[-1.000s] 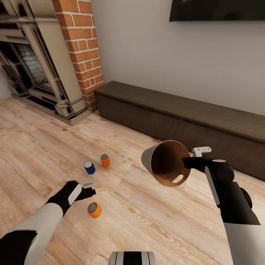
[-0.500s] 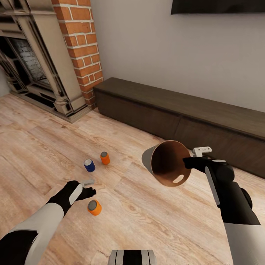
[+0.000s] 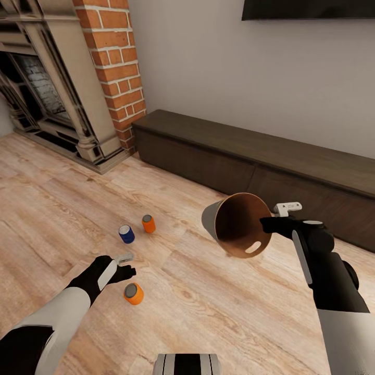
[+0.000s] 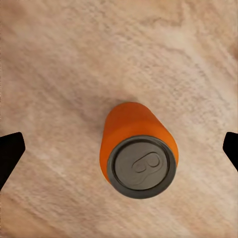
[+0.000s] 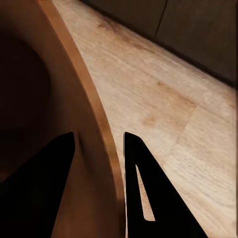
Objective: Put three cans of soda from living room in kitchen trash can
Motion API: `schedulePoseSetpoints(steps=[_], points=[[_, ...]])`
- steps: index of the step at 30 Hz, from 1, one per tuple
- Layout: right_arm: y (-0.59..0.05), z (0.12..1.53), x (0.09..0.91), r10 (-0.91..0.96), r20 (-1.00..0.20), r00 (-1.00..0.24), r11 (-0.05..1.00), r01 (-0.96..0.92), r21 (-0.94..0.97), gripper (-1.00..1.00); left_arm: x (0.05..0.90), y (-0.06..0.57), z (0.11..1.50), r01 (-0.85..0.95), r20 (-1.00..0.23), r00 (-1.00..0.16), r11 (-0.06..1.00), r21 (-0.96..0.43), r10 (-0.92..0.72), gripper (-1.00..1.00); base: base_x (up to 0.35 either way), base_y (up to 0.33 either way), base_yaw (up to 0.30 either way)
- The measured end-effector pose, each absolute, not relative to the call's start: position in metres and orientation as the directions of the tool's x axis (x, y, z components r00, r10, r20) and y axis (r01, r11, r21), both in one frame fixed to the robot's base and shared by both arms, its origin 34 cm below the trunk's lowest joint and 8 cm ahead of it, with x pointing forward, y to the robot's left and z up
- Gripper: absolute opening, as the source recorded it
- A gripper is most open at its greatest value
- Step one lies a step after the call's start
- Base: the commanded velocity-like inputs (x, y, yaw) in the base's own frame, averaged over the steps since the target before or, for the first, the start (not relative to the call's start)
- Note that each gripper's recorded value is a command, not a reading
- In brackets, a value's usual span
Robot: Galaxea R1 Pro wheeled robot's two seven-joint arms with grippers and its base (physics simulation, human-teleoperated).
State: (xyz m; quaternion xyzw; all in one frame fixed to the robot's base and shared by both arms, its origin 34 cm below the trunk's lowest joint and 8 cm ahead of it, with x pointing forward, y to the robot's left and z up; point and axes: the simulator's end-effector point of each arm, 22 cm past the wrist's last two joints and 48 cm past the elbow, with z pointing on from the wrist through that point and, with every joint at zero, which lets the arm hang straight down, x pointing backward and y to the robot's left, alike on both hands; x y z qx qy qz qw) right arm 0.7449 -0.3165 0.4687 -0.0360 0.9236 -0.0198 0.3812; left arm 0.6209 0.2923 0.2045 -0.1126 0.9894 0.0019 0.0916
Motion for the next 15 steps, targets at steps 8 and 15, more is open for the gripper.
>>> schedulePoseSetpoints(steps=[8, 15], points=[[-0.325, 0.477, 0.749, -0.077, -0.719, -0.691, 0.997, -0.038, -0.07, -1.0, 0.621, 0.292, 0.205, -0.222, -0.182, -0.958, 0.975, -0.016, -0.221, 1.0, 0.0, 0.0, 0.0], [-0.327, 0.484, 0.752, -0.059, -0.741, -0.669, 0.998, -0.028, -0.054, -1.0, 0.621, 0.291, 0.204, -0.222, -0.182, -0.958, 0.975, -0.016, -0.221, 1.0, 0.0, 0.0, 0.0]])
